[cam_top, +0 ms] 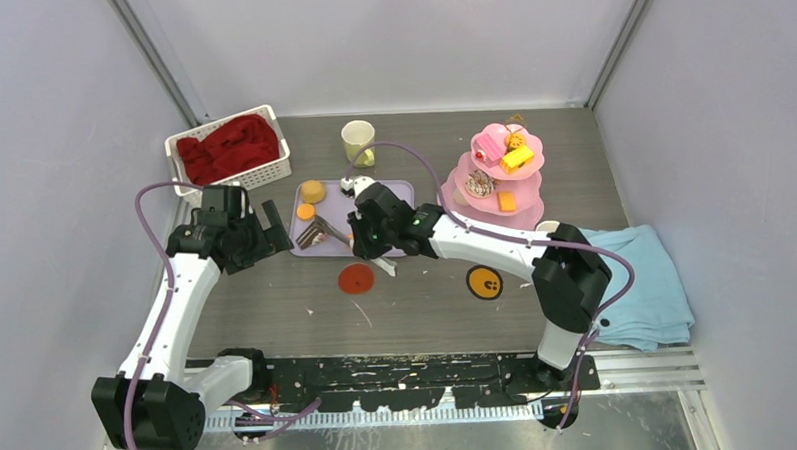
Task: Serve the afternoon tea
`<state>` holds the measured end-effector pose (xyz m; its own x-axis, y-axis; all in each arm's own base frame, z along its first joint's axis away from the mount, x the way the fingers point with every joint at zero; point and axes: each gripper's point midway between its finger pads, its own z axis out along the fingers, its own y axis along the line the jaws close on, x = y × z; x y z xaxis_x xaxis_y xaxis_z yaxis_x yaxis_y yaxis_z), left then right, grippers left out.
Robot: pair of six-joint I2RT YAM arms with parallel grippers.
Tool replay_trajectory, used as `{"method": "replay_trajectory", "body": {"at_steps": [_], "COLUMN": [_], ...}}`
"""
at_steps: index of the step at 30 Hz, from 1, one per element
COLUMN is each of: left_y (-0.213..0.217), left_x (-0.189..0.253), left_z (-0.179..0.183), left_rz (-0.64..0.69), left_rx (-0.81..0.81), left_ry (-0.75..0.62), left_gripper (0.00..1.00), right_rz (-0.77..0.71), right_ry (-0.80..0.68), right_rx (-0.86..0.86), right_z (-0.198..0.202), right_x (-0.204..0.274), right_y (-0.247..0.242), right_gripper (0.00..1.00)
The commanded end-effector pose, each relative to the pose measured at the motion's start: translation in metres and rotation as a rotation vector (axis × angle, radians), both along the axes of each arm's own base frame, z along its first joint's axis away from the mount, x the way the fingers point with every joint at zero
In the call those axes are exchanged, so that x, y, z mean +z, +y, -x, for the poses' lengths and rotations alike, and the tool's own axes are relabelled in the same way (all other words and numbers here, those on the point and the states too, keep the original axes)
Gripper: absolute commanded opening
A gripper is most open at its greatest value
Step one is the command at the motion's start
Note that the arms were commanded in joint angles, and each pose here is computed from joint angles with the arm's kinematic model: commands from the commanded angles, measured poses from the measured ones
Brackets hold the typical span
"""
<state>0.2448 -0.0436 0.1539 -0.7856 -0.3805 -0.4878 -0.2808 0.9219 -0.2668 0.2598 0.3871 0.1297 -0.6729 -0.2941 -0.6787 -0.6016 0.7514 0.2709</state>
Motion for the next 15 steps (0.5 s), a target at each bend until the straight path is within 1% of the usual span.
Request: {"method": "replay_trajectory", "body": {"at_steps": [1,6,11,15], "left_y": [0.003,0.002,0.003,0.001], "left_x": [0.014,0.014,0.015,0.014], "left_z": [-0.005,-0.005,-0.005,-0.006], "left_rz": [-0.013,-0.009,-0.014,-0.001], "left_rx": [-0.008,-0.010,-0.010,-0.013], "left_ry": [-0.055,-0.055,-0.060,-0.058], "left_gripper": [0.99,0.99,0.99,0.99], "right_rz": [-0.122,-0.117,-0.110,-0.071], "right_ry": [-0.084,-0.108,-0.152,-0.186], "right_rx": [-0.009,-0.037,-0.090,-0.140], "right_z": [-0.005,-0.002,0.003,0.007], "right_x": [0.048,0.058,0.074,0.080], "right_y": [0.011,-0.003,-0.032,-0.059], "right_gripper": [0.01,0.01,0.01,0.01]}}
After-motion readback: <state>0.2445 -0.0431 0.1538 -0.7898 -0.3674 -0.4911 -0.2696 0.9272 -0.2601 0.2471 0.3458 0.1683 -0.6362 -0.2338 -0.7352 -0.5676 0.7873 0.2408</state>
